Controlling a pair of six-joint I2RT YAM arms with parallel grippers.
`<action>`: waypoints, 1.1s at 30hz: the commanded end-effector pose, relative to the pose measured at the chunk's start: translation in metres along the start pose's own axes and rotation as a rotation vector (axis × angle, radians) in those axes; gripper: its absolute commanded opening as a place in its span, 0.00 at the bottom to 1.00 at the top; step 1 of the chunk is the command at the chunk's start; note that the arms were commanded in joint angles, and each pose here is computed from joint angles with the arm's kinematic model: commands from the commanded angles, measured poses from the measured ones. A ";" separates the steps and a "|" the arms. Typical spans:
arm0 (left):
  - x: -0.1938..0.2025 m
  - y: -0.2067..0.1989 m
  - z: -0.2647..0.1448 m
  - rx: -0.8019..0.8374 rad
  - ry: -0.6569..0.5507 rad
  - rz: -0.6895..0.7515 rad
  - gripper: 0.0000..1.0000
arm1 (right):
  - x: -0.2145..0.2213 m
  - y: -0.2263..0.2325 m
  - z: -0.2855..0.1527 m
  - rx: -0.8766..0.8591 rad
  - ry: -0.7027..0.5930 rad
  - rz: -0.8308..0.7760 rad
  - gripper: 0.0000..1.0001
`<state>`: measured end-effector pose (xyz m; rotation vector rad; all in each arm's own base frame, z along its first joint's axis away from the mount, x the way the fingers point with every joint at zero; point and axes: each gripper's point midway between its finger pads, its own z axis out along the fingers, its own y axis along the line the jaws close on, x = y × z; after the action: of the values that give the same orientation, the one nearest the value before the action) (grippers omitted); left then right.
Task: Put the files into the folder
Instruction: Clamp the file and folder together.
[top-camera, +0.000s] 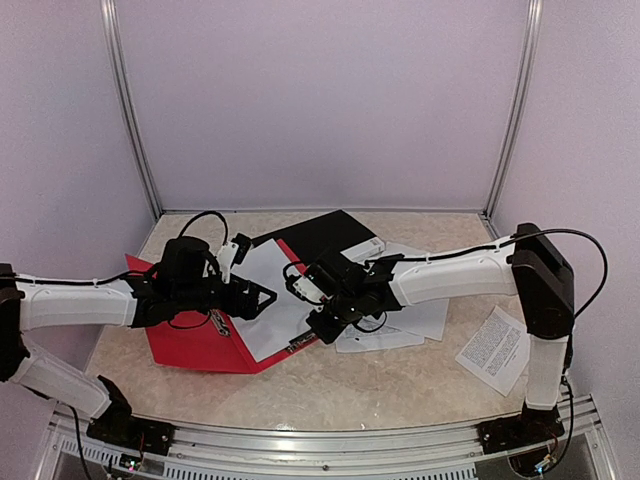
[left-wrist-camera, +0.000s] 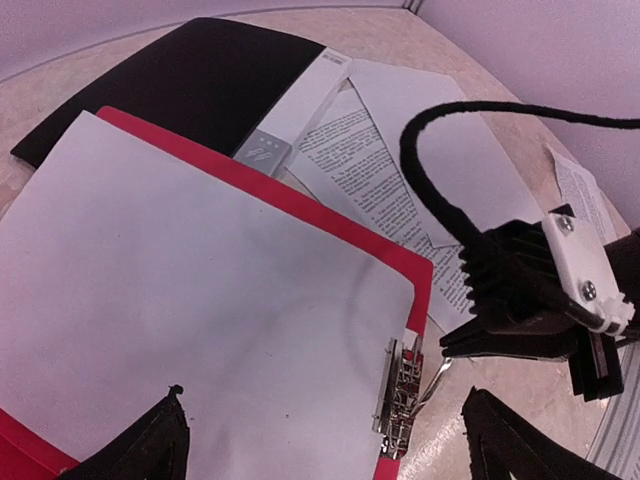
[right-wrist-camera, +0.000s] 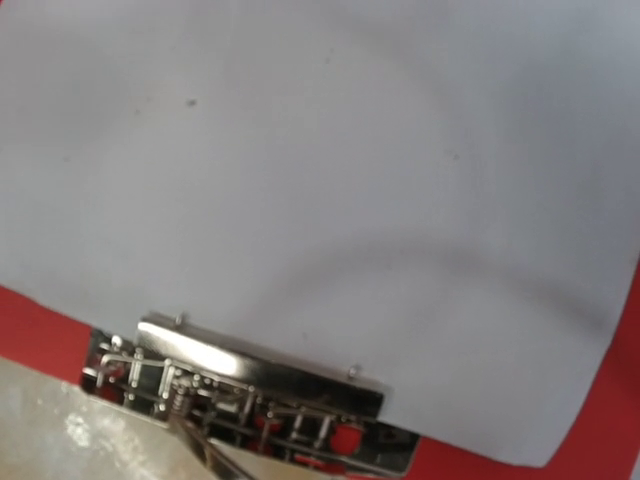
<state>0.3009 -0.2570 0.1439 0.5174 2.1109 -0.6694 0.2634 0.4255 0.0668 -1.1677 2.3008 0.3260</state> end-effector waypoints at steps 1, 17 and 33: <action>0.027 -0.031 0.005 0.133 0.027 0.151 0.90 | 0.019 -0.006 0.007 -0.019 0.041 0.013 0.02; 0.087 -0.061 0.030 0.288 0.143 0.386 0.79 | 0.014 -0.007 0.008 -0.096 0.010 0.053 0.01; 0.113 -0.060 0.074 0.184 0.238 0.623 0.63 | 0.013 -0.007 0.007 -0.107 0.003 0.057 0.01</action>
<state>0.2429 -0.3330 0.0398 1.2863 1.9614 -0.5367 0.2708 0.4276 0.0655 -1.1426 2.2986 0.4865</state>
